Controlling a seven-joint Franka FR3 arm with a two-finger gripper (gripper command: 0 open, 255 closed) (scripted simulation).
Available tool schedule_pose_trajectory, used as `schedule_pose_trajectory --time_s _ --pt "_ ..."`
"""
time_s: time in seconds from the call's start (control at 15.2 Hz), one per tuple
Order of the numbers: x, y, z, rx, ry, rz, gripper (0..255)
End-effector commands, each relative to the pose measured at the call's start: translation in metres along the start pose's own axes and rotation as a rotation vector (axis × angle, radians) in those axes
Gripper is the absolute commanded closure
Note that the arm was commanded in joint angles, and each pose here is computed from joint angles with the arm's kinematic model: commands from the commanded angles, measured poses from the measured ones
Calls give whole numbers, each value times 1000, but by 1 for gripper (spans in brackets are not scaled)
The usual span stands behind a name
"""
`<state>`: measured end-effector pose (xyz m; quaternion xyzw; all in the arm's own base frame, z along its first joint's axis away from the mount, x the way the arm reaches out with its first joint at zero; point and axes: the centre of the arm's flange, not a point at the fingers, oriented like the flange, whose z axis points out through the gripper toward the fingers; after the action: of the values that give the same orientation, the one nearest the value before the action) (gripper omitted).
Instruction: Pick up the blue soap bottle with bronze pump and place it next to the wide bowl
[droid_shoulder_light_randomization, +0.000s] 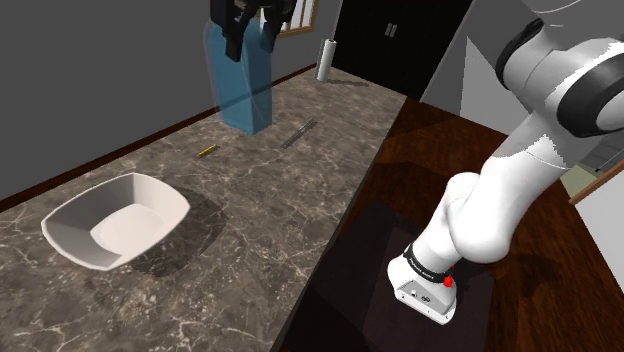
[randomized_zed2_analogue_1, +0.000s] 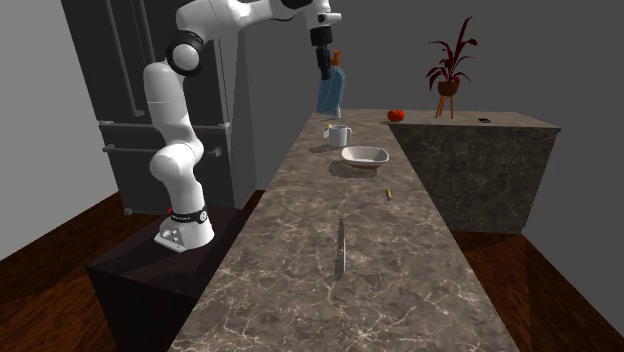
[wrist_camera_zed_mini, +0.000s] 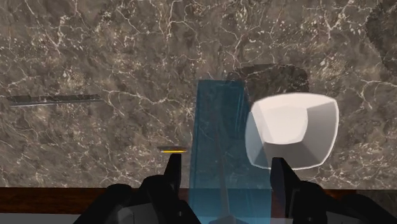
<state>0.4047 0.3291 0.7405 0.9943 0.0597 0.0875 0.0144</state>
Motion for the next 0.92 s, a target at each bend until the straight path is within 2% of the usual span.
schedule_pose_trajectory --time_s 0.0,0.53,0.86 --pt "-7 -22 -12 0 0 3 255" --pt "-39 -112 -51 0 0 3 255" --pt "-44 -113 -25 0 0 3 255"
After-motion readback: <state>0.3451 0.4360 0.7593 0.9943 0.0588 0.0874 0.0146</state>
